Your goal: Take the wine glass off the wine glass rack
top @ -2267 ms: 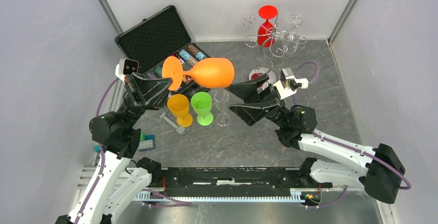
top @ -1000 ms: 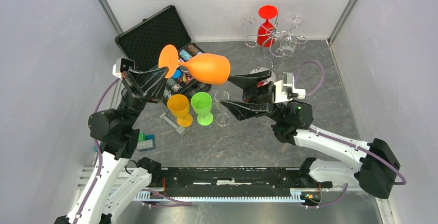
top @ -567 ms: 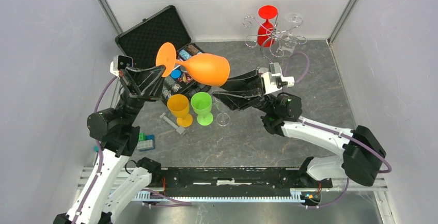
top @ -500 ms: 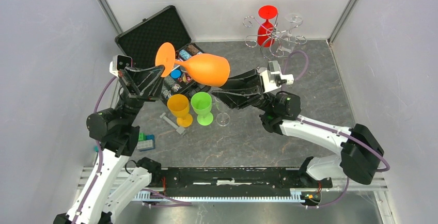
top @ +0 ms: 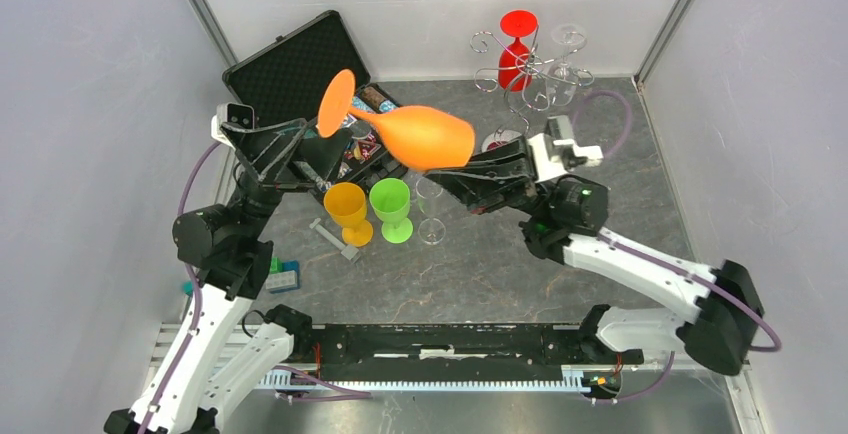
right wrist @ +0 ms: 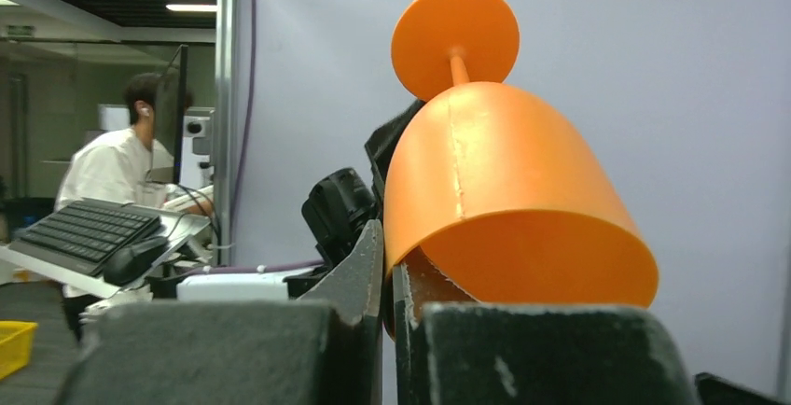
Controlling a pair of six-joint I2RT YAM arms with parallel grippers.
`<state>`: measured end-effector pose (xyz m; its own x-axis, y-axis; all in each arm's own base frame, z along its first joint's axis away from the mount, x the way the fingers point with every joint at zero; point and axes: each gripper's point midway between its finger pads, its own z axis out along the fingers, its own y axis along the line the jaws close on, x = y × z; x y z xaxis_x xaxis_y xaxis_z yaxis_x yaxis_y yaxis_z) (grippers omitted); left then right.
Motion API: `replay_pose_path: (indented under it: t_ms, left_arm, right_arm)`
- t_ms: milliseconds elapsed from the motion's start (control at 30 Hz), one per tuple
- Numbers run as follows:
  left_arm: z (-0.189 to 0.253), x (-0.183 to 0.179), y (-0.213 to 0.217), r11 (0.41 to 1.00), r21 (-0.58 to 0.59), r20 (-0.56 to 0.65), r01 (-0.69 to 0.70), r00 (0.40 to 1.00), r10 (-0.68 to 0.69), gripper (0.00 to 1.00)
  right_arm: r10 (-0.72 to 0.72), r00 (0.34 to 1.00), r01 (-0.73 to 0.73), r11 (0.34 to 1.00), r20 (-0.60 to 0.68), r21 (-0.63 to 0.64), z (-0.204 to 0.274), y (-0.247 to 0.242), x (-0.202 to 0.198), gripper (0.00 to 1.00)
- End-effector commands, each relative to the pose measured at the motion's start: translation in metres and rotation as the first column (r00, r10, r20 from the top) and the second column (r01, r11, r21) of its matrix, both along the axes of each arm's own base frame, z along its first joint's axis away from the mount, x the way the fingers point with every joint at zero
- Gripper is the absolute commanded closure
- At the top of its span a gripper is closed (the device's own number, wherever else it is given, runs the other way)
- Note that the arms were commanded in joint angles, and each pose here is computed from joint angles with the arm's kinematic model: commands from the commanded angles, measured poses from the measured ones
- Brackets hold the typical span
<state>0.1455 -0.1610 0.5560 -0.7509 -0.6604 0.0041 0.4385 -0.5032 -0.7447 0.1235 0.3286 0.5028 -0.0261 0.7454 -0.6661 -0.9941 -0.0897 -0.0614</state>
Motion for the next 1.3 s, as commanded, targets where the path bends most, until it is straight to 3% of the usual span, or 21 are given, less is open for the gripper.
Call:
replay_pose_path:
  t_ms: [0, 100, 167, 267, 367, 467, 567, 767, 833, 967, 1133, 1267]
  left_arm:
    - [-0.003, -0.014, -0.002, 0.984, 0.118, 0.145, -0.13, 0.983, 0.112, 0.12]
    - [-0.02, -0.012, -0.004, 0.948, 0.218, 0.186, -0.23, 0.964, 0.191, 0.01]
    - [-0.031, -0.011, -0.002, 0.904, 0.287, 0.237, -0.318, 0.938, 0.254, 0.0]
    - [-0.047, -0.005, 0.001, 0.786, 0.42, 0.326, -0.453, 0.884, 0.335, 0.0]
    - [-0.07, 0.01, 0.007, 0.637, 0.552, 0.371, -0.538, 0.842, 0.39, 0.0]
    - [-0.082, 0.019, 0.014, 0.534, 0.616, 0.406, -0.579, 0.814, 0.415, 0.0]
    - [-0.09, 0.025, 0.016, 0.469, 0.658, 0.428, -0.59, 0.805, 0.412, 0.0]
    - [-0.107, 0.038, 0.015, 0.381, 0.711, 0.457, -0.591, 0.8, 0.388, 0.0]
    - [-0.114, 0.042, 0.015, 0.351, 0.732, 0.461, -0.585, 0.803, 0.377, 0.0]
    - [-0.129, 0.051, 0.028, 0.263, 0.76, 0.464, -0.595, 0.778, 0.423, 0.0]
    - [-0.14, 0.054, 0.055, 0.169, 0.74, 0.488, -0.651, 0.693, 0.53, 0.0]
    - [-0.144, 0.057, 0.057, 0.136, 0.738, 0.51, -0.661, 0.678, 0.529, 0.0]
  right_arm:
    - [-0.169, 0.986, 0.169, 0.985, 0.001, -0.02, 0.02, -0.024, 0.003, 1.0]
    - [-0.324, 0.942, 0.309, 0.939, -0.086, -0.154, 0.008, -0.031, 0.027, 1.0]
    - [-0.439, 0.89, 0.392, 0.874, -0.12, -0.288, -0.008, -0.037, 0.045, 1.0]
    - [-0.606, 0.782, 0.467, 0.723, -0.144, -0.509, -0.046, -0.055, 0.067, 1.0]
    - [-0.766, 0.622, 0.484, 0.539, -0.162, -0.689, -0.081, -0.092, 0.082, 1.0]
    - [-0.821, 0.562, 0.429, 0.392, -0.1, -0.813, -0.107, -0.118, 0.075, 1.0]
    - [-0.856, 0.515, 0.341, 0.248, -0.04, -0.907, -0.136, -0.139, 0.068, 1.0]
    - [-0.854, 0.512, 0.175, 0.005, 0.087, -0.985, -0.212, -0.154, 0.06, 1.0]
    - [-0.83, 0.543, 0.137, -0.061, 0.126, -0.989, -0.23, -0.151, 0.06, 1.0]
    - [-0.745, 0.651, 0.063, -0.137, 0.145, -0.989, -0.261, -0.133, 0.055, 1.0]
    - [-0.682, 0.702, -0.015, -0.303, 0.206, -0.953, -0.297, -0.13, 0.059, 1.0]
    - [-0.644, 0.735, -0.04, -0.352, 0.212, -0.935, -0.312, -0.121, 0.063, 0.98]
